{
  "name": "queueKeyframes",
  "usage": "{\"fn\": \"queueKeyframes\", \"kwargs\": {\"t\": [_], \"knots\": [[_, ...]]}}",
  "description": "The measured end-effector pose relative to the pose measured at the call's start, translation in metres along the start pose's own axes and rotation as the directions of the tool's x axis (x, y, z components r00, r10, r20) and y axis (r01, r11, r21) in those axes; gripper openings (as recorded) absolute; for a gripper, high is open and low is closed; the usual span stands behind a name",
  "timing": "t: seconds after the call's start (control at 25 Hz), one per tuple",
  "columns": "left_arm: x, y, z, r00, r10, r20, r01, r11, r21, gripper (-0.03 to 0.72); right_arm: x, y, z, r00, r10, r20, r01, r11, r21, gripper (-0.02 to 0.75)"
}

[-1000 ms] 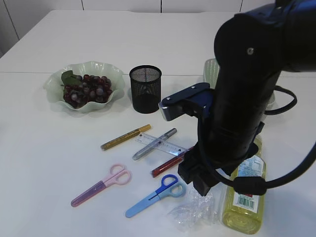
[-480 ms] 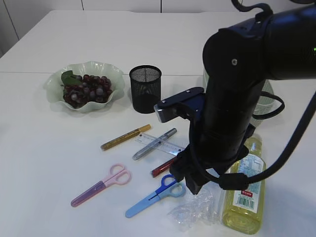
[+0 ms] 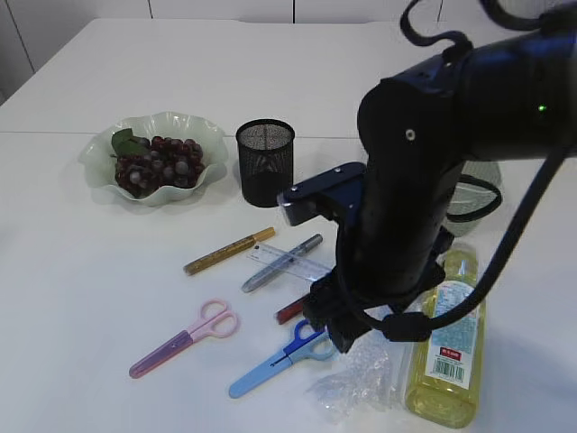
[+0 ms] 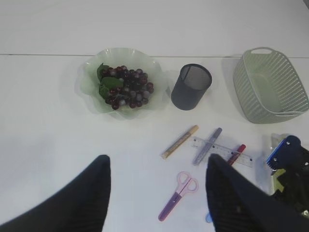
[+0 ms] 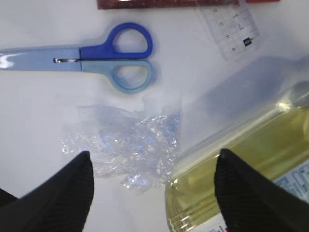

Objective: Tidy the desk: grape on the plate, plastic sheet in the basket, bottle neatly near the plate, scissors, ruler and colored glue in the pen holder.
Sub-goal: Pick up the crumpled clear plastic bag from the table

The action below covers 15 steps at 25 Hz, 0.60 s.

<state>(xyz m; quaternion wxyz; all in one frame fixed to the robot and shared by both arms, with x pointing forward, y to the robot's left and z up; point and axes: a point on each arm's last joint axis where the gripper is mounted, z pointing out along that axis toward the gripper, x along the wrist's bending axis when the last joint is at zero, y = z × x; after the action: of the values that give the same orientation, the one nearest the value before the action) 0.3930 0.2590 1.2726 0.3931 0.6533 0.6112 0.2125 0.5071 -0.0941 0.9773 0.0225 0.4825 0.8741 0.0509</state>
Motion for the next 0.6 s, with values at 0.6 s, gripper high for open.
{"fn": "queueKeyframes", "kwargs": {"t": [0.6], "knots": [[0.0,0.0,0.0,1.0,-0.001,0.002,0.001,1.0,0.0,0.454,0.001,0.0,0.05,1.0,0.011,0.01,-0.013,0.986,0.168,0.595]]}}
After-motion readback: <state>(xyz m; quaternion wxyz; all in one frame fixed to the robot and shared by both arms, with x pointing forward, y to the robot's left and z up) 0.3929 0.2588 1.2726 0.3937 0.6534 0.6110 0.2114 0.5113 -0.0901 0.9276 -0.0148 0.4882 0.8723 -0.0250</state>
